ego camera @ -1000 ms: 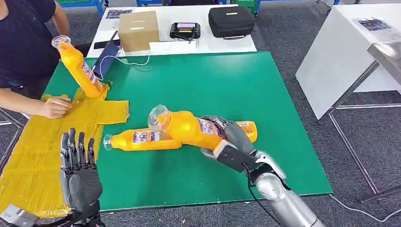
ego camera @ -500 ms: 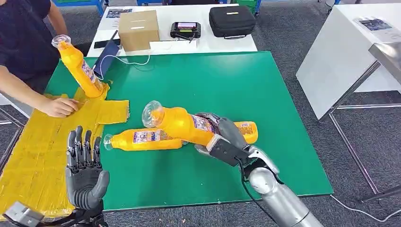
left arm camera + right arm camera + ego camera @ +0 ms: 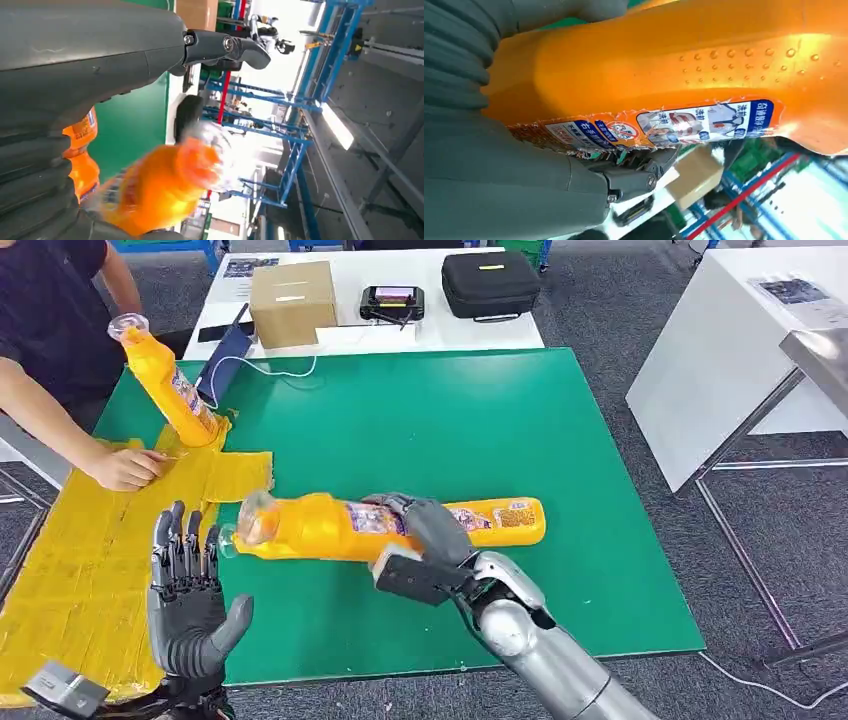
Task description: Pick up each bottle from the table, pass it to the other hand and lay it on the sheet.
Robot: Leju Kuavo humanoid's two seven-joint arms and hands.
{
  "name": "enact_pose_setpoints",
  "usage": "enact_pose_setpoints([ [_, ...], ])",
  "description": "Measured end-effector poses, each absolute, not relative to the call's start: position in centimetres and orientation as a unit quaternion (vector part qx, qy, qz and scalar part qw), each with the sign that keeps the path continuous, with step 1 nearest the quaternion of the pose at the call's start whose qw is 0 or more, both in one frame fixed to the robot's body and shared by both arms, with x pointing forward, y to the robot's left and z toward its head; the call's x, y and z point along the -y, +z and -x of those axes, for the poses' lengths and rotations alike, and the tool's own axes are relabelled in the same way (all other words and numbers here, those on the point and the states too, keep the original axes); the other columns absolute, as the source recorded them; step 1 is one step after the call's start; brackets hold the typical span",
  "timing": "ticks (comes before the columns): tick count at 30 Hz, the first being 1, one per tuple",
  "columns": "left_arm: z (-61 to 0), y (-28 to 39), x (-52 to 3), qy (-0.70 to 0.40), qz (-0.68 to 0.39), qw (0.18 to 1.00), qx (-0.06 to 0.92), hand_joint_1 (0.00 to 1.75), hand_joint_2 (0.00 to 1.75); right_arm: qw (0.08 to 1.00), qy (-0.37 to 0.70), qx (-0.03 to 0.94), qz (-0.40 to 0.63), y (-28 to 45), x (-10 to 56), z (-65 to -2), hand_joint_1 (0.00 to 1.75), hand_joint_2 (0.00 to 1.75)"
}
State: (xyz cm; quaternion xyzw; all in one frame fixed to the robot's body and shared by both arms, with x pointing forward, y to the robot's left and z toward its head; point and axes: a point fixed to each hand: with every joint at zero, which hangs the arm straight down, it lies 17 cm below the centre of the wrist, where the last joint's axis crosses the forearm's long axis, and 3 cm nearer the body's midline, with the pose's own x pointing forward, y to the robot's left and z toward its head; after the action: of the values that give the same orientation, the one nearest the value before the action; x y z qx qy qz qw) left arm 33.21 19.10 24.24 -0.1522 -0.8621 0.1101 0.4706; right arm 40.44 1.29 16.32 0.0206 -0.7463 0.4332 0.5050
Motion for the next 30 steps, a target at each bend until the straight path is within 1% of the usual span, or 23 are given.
enact_pose_setpoints([
  [5, -33.3, 24.1, -19.3, 0.114, 0.153, 0.472, 0.861, 0.00, 1.75, 0.492, 0.461, 0.738, -0.040, 14.8, -4.4, -37.4, 1.75, 1.75],
  [10, -33.3, 24.1, -19.3, 0.117, 0.159, 0.473, 0.859, 0.00, 1.75, 0.488, 0.468, 0.735, -0.046, 14.5, -5.1, -36.7, 1.75, 1.75],
  [15, -33.0, 24.1, -18.6, 0.135, 0.229, 0.472, 0.841, 0.00, 1.75, 0.487, 0.470, 0.734, -0.059, 14.6, -5.7, -36.2, 1.75, 1.75],
  [27, -32.8, 23.6, -18.1, 0.157, 0.296, 0.474, 0.814, 0.00, 1.75, 0.472, 0.478, 0.735, -0.089, 14.9, -7.6, -34.2, 1.75, 1.75],
  [30, -32.7, 23.7, -18.0, 0.161, 0.313, 0.471, 0.809, 0.00, 1.75, 0.465, 0.469, 0.748, -0.072, 15.6, -7.5, -34.6, 1.75, 1.75],
])
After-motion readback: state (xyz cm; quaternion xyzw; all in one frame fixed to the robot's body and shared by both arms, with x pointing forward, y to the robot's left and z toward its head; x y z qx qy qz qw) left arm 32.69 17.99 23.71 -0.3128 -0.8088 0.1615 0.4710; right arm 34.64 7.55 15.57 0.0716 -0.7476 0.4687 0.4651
